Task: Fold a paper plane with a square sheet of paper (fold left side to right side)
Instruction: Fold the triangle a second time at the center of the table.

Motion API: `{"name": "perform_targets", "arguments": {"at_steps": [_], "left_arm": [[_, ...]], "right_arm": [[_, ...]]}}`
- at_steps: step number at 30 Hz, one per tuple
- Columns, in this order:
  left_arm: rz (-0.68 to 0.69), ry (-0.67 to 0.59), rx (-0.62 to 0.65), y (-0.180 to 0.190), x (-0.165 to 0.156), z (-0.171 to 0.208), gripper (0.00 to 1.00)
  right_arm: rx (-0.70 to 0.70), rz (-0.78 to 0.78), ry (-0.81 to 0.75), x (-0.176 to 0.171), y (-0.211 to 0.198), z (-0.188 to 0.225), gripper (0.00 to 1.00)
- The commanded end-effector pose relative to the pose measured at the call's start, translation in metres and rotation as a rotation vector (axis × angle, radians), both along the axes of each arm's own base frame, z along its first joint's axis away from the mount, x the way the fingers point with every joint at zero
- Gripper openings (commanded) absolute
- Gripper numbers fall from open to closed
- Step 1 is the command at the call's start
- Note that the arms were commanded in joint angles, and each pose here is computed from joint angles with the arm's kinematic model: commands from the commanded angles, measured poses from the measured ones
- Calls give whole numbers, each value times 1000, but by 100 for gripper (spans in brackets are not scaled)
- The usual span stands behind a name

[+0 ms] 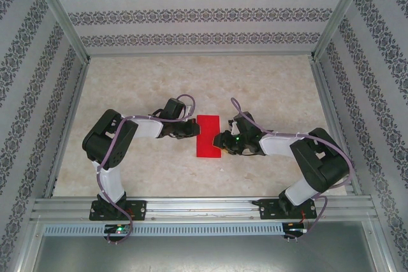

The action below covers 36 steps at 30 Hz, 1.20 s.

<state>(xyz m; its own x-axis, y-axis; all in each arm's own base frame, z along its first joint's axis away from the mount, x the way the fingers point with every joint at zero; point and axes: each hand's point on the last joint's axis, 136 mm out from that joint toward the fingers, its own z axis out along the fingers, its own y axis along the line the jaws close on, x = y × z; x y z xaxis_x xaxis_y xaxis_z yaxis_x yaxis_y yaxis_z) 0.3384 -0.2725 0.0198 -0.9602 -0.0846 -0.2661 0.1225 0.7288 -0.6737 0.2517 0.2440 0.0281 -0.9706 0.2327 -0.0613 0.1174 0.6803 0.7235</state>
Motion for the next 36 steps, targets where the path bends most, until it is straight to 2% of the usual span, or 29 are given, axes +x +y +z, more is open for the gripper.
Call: {"name": "perform_targets", "arguments": {"at_steps": [1, 16, 25, 33, 36], "left_arm": [[7, 81, 85, 13, -20, -24, 0], [6, 60, 59, 10, -18, -19, 0], [1, 27, 42, 6, -13, -8, 1], [-32, -62, 49, 6, -4, 21, 10], [-50, -119, 81, 11, -4, 33, 15]], "right_arm": [[43, 11, -49, 22, 6, 13, 36], [53, 11, -45, 52, 3, 5, 29], [19, 14, 3, 51, -2, -11, 18], [17, 6, 8, 47, -4, -10, 4], [24, -5, 16, 45, -5, -8, 4]]}}
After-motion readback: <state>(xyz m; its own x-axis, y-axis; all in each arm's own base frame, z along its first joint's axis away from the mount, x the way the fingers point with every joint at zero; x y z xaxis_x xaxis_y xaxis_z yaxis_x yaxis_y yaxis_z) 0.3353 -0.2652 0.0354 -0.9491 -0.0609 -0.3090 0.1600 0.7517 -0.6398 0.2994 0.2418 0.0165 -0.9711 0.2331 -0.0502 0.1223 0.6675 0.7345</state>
